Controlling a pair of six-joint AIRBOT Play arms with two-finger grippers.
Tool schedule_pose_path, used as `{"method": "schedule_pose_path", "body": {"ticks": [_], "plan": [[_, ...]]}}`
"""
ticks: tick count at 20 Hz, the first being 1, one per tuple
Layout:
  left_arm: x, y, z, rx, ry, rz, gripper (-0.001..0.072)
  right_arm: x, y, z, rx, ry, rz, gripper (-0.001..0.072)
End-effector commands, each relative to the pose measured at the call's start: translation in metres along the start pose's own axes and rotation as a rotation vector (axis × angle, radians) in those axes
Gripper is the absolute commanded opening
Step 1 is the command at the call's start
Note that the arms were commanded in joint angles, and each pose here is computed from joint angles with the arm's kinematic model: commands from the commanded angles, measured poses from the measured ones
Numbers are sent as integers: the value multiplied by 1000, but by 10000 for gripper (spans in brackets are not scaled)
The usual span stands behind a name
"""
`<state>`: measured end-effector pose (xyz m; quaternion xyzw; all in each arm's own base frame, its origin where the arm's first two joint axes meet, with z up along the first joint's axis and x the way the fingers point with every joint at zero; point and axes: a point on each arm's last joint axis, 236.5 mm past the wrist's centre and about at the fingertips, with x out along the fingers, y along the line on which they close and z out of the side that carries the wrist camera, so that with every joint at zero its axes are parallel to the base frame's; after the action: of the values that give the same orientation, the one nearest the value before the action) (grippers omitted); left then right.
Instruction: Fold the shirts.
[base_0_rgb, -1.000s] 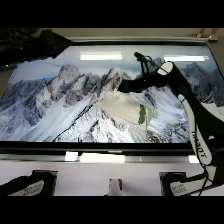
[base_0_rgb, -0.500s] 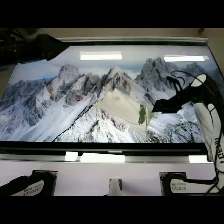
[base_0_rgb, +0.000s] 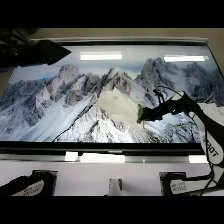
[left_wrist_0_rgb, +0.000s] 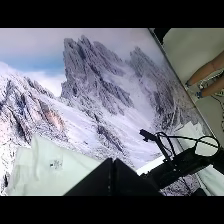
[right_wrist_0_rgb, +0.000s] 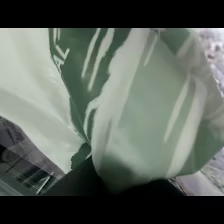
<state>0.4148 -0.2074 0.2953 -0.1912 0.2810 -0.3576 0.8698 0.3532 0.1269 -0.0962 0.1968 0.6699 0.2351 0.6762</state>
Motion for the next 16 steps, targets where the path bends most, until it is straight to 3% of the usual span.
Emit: {"method": "schedule_pose_path", "body": {"ticks": [1, 4, 7, 10, 16], "plan": [[0, 2, -2, 6, 8, 7, 31, -8, 24, 34, -107, -120, 87, 28], [-1, 7, -3, 19, 14, 30, 31, -98, 26, 81, -218, -270, 61, 27], [0, 7, -3, 19, 14, 31, 31, -224, -5, 105, -225, -445, -105, 28], [-1, 7, -3, 19, 14, 31, 31, -318, -62, 79, -144, -501, -299, 28], [-1, 7, -3, 19, 14, 31, 31, -406, -144, 6, 91, -587, -393, 28]]}}
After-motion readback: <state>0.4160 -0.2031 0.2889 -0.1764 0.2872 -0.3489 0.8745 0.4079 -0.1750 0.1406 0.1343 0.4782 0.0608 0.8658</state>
